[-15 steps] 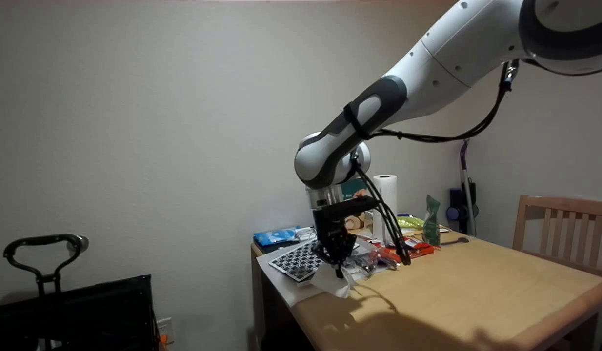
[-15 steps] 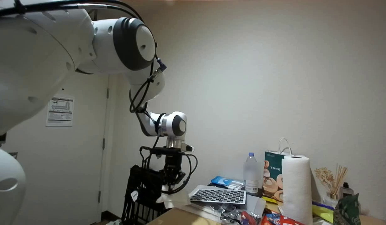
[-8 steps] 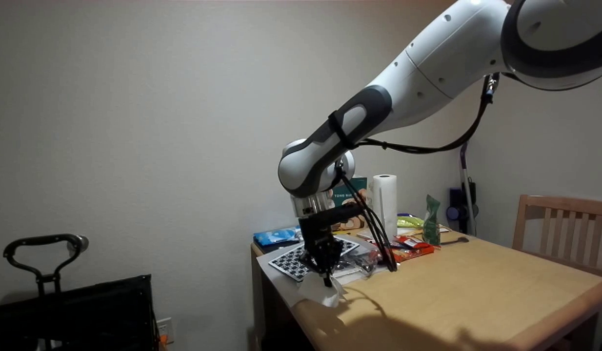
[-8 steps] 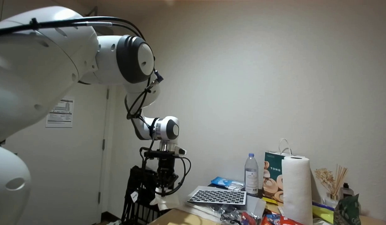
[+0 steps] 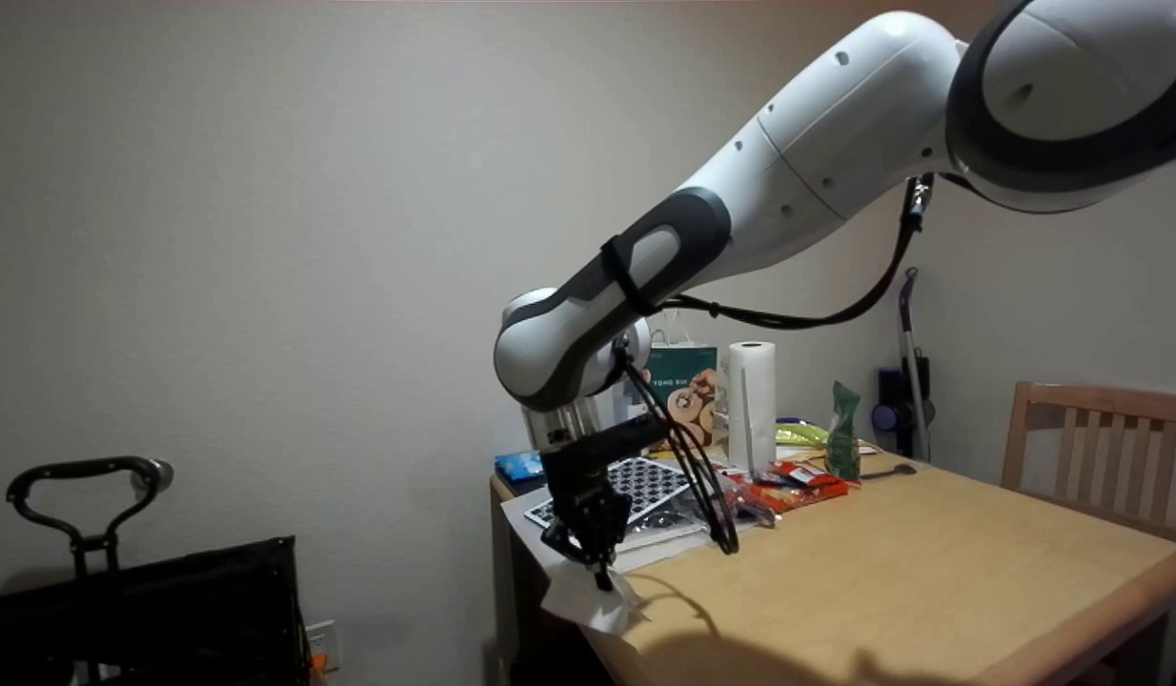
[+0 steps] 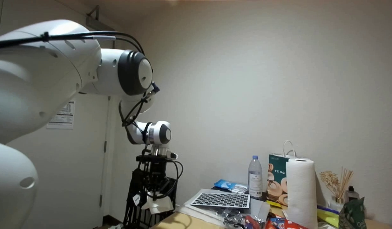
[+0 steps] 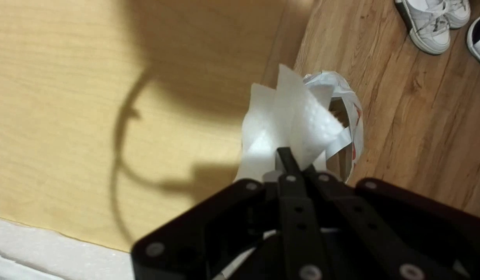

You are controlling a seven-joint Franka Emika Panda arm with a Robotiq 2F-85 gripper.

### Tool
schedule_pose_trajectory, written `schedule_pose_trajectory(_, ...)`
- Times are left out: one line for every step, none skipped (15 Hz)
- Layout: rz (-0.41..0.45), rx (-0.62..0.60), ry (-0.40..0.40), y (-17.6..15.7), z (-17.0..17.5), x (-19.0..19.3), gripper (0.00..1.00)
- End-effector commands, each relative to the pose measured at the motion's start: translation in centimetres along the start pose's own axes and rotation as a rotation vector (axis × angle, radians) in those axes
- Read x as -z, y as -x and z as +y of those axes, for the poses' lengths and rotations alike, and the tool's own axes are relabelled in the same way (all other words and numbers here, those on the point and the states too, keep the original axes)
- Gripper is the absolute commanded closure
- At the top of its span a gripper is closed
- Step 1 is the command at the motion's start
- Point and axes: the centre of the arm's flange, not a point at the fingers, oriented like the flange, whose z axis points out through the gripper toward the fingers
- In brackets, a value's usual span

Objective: Pick up the napkin and throw it on the floor

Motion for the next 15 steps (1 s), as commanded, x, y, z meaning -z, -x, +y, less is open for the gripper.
schedule_pose_trajectory(-0.050,0.083,0.024,-2.3,-3.6,-0.4,1.00)
schedule_pose_trajectory(-0.062,0.105,0.025,-2.5,-4.8,-0.8,1.00)
schedule_pose_trajectory(-0.076,0.121,0.031,-2.7,-5.8,-1.1,1.00)
schedule_pose_trajectory(-0.088,0.131,0.037,-2.9,-6.5,-1.4,1.00)
schedule_pose_trajectory(-0.096,0.136,0.041,-3.0,-6.9,-1.6,1.00)
schedule_pose_trajectory(-0.099,0.135,0.042,-3.2,-7.3,-1.7,1.00)
schedule_pose_trajectory(-0.101,0.134,0.044,-3.4,-7.6,-1.8,1.00)
schedule_pose_trajectory(-0.098,0.135,0.041,-3.3,-7.2,-1.9,1.00)
schedule_pose_trajectory(-0.096,0.132,0.040,-3.4,-7.2,-1.9,1.00)
schedule_pose_trajectory(-0.093,0.129,0.034,-3.5,-7.0,-2.0,1.00)
schedule_pose_trajectory(-0.091,0.129,0.034,-3.6,-6.9,-2.0,1.00)
schedule_pose_trajectory(-0.088,0.125,0.033,-3.7,-6.8,-2.0,1.00)
schedule_pose_trajectory(-0.083,0.123,0.032,-3.7,-6.7,-1.9,1.00)
schedule_pose_trajectory(-0.083,0.116,0.030,-3.9,-6.5,-1.9,1.00)
schedule_pose_trajectory(-0.082,0.114,0.029,-3.8,-6.4,-1.9,1.00)
